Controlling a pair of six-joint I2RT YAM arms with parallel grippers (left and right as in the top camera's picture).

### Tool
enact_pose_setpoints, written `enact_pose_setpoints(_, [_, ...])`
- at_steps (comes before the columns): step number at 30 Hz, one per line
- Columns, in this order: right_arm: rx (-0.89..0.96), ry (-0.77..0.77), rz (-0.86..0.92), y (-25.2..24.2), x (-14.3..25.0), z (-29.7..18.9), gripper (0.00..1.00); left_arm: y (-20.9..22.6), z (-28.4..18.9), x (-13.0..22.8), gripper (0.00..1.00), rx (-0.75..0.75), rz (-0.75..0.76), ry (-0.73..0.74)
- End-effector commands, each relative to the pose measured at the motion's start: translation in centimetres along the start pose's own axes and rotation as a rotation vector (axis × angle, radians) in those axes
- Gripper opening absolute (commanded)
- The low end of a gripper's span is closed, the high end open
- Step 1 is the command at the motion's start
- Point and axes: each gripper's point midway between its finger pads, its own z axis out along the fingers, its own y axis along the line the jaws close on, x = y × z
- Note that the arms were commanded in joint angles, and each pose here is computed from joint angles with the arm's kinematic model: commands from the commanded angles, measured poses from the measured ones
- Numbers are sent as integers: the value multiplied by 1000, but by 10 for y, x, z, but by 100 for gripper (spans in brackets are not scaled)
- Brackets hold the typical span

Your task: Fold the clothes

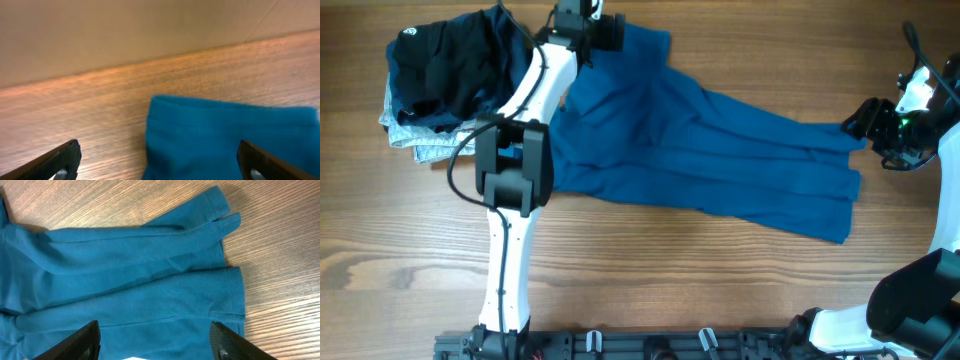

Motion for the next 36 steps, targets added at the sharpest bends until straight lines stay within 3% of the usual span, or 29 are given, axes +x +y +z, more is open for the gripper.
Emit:
enact_pose_setpoints(1, [8, -9, -26, 0, -5, -2, 70, -7, 12, -1, 99, 34, -18, -35])
enact_pose_setpoints(20, [8, -4, -26, 1, -4, -1, 70, -20, 54, 37, 86, 95, -68, -36])
enact_pose_setpoints(22, [8, -1, -25, 1, -3, -1, 70, -23, 57, 41, 70, 97, -65, -29])
enact_pose_setpoints(25, [8, -1, -25, 1, -3, -1, 70, -22, 56, 32, 35, 92, -67, -62])
enact_pose_setpoints(29, [9, 3, -24, 0, -2, -1, 70, -22, 46, 12, 9, 91, -87, -99])
enact_pose_setpoints(30, [9, 2, -24, 0, -2, -1, 70, -23, 40, 3, 4, 93, -86, -111])
enact_pose_setpoints(36, [7, -28, -33, 1, -10, -1, 70, -25, -20, -70, 4, 99, -79, -228])
